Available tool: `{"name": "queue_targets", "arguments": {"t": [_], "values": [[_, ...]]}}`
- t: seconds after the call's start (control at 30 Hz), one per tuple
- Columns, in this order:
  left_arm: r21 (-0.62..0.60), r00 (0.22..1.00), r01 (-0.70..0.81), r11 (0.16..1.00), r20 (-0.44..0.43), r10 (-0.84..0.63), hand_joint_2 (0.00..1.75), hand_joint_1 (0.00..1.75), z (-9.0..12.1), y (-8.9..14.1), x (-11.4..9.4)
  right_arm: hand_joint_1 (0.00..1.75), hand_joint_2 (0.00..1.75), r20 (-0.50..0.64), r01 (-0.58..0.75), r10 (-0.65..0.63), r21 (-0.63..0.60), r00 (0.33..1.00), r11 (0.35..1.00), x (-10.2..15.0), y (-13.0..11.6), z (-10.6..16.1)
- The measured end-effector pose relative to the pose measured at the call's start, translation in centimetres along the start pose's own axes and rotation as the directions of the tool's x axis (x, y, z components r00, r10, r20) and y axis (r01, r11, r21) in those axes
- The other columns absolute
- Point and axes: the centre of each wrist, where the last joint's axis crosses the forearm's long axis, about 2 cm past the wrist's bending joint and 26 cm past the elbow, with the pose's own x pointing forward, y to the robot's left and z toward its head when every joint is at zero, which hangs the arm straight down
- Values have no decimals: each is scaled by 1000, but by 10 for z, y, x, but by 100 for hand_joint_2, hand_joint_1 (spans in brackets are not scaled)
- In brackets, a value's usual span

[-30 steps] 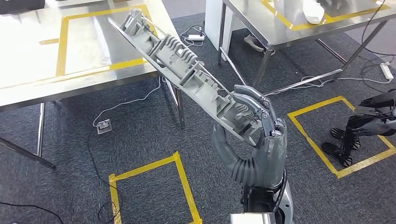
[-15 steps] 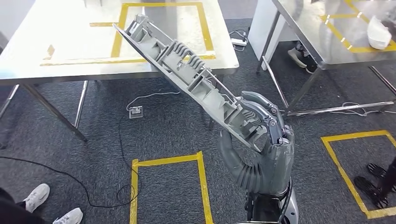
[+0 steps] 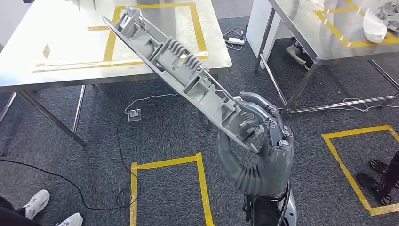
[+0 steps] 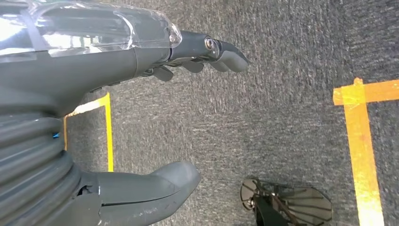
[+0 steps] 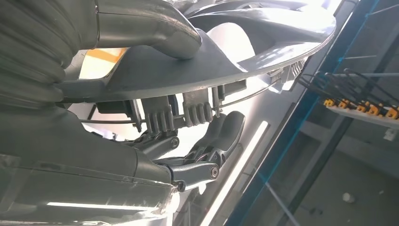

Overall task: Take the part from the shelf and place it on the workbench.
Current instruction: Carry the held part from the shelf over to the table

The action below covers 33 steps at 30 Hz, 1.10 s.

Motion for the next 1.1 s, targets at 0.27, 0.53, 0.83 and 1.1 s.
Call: {"name": "queue_targets", "arguments": {"t": [0.27, 0.53, 0.83, 1.1], "values": [[-1, 1000, 3, 1000, -16, -3, 175, 0, 0, 0, 0, 175, 175, -12, -5, 5, 6, 1000, 1000, 0, -1, 4], [-4, 1000, 14, 1000, -15, -14, 175, 0, 0, 0, 1, 175, 175, -22, -9, 9, 12, 1000, 1000, 0, -1, 8], [-5, 999, 17, 1000, -27, -17, 175, 0, 0, 0, 1, 175, 175, -38, -7, 8, 18, 999, 1000, 2, -3, 14], [-5, 999, 18, 1000, -29, -18, 175, 0, 0, 0, 1, 175, 175, -32, -5, 5, 16, 999, 1000, 3, -4, 15]]}}
